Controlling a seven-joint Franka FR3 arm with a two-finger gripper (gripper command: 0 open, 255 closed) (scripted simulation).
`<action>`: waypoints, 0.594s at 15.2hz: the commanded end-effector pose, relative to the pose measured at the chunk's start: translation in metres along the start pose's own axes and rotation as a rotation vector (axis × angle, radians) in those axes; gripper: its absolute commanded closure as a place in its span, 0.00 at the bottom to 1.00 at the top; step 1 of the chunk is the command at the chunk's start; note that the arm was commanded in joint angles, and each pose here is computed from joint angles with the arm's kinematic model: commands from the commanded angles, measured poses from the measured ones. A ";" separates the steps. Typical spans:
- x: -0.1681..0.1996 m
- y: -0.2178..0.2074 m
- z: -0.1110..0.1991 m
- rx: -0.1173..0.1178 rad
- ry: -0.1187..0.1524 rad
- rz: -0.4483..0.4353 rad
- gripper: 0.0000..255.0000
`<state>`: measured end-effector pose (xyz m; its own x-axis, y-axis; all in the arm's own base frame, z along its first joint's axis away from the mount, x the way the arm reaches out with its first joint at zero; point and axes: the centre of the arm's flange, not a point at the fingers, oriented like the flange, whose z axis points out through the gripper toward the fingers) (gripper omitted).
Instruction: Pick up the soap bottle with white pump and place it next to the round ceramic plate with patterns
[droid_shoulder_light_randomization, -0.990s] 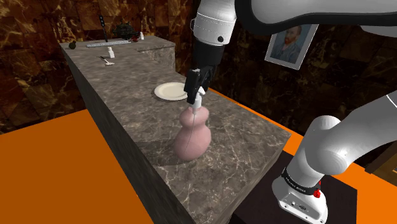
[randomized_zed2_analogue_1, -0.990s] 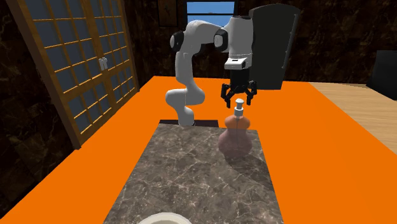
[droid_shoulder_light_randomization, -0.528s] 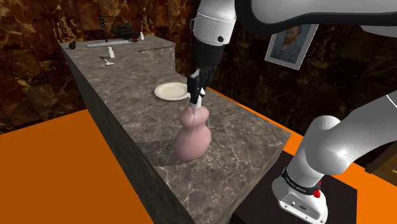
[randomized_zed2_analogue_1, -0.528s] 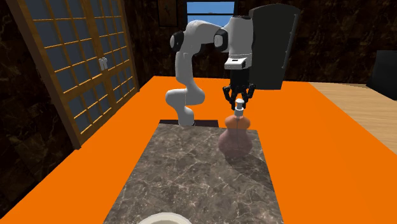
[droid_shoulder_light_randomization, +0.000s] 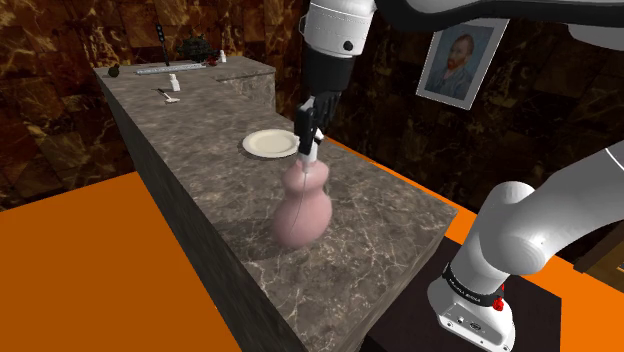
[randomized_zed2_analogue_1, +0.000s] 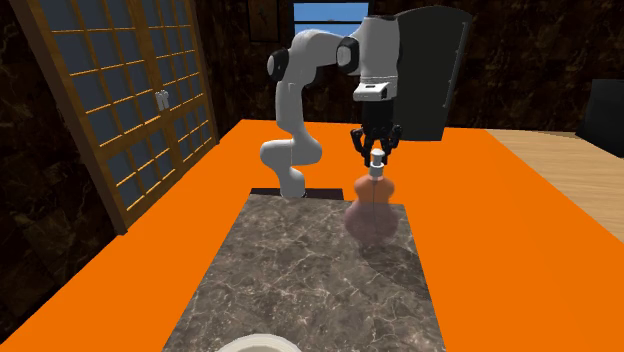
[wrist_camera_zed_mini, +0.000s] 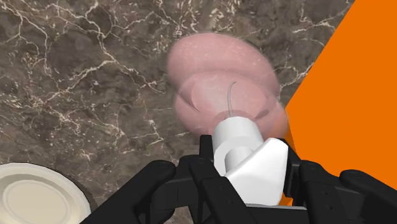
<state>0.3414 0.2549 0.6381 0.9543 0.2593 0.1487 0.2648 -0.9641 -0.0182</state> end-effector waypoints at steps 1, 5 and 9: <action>0.001 0.000 -0.012 0.000 0.001 0.000 1.00; 0.004 -0.001 -0.033 0.000 0.001 0.000 1.00; 0.007 -0.001 -0.054 0.000 0.001 0.000 1.00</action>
<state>0.3412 0.2548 0.6867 0.9542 0.2594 0.1487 0.2649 -0.9641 -0.0182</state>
